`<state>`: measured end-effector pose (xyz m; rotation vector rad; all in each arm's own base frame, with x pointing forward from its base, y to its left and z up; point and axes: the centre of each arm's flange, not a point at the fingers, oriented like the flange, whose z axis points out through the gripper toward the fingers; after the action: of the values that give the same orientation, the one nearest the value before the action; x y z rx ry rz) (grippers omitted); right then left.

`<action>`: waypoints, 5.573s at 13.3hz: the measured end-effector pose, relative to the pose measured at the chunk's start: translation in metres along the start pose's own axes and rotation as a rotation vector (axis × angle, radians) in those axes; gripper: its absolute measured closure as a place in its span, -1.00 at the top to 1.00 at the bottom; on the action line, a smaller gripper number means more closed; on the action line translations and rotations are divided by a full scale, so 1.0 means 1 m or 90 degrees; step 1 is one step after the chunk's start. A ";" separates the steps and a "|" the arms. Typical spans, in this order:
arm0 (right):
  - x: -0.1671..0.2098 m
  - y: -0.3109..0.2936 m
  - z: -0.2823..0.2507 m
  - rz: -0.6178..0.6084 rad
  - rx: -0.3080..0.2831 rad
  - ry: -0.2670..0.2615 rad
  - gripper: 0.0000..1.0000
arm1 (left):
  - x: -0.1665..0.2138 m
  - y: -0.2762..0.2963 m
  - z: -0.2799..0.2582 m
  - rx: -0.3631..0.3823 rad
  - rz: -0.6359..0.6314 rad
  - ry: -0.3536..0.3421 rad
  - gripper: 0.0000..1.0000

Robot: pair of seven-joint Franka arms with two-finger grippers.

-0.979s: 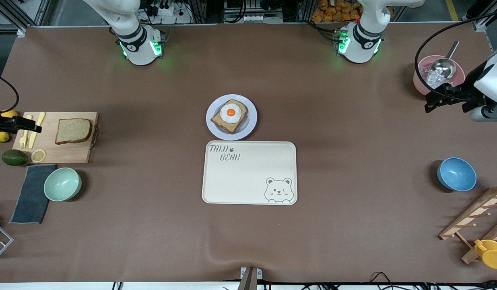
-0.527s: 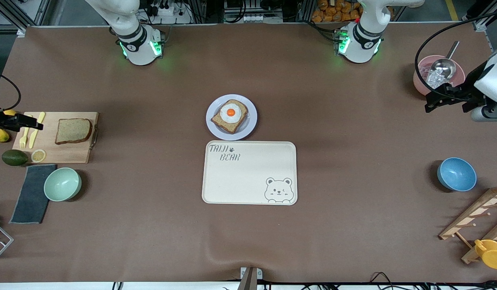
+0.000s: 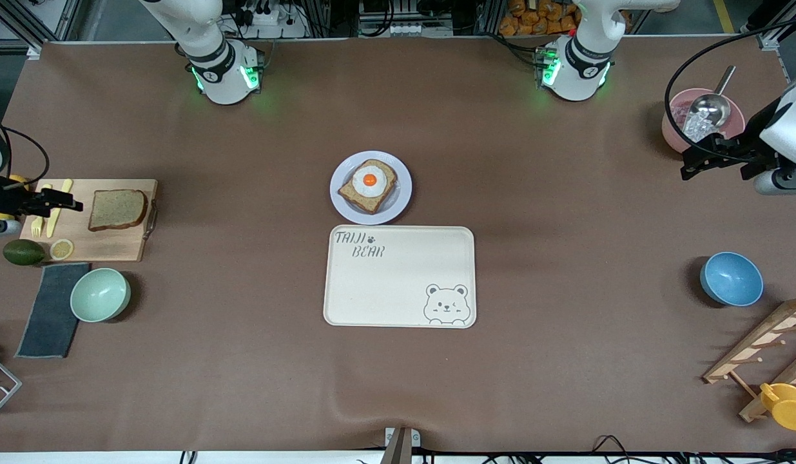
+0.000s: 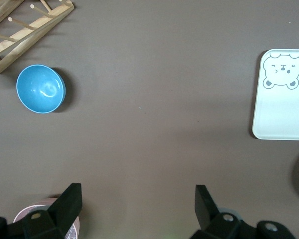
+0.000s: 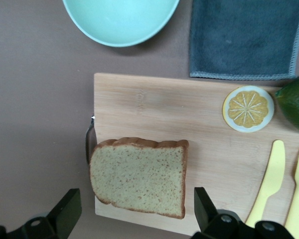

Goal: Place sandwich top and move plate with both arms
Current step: 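Close the right gripper on the edge of the bread slice, then lift the bread slice with the right gripper toward the white plate, then carry the bread slice over the egg toast on the plate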

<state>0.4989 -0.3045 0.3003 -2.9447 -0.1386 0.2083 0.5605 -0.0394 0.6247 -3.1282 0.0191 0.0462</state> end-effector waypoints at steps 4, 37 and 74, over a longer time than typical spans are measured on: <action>-0.010 0.025 0.036 -0.012 0.029 -0.007 0.93 | 0.000 0.000 0.000 0.000 0.000 0.000 1.00; 0.002 0.025 0.084 -0.099 0.113 0.023 -0.81 | 0.000 -0.003 0.001 0.000 -0.003 -0.001 1.00; 0.057 -0.557 0.069 -0.016 0.090 -0.072 -0.81 | 0.002 -0.001 0.039 -0.022 -0.006 -0.042 1.00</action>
<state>0.5001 0.2590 0.3327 -2.7891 -0.1693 0.3652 0.5611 -0.0378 0.5856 -3.1589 0.0030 0.1507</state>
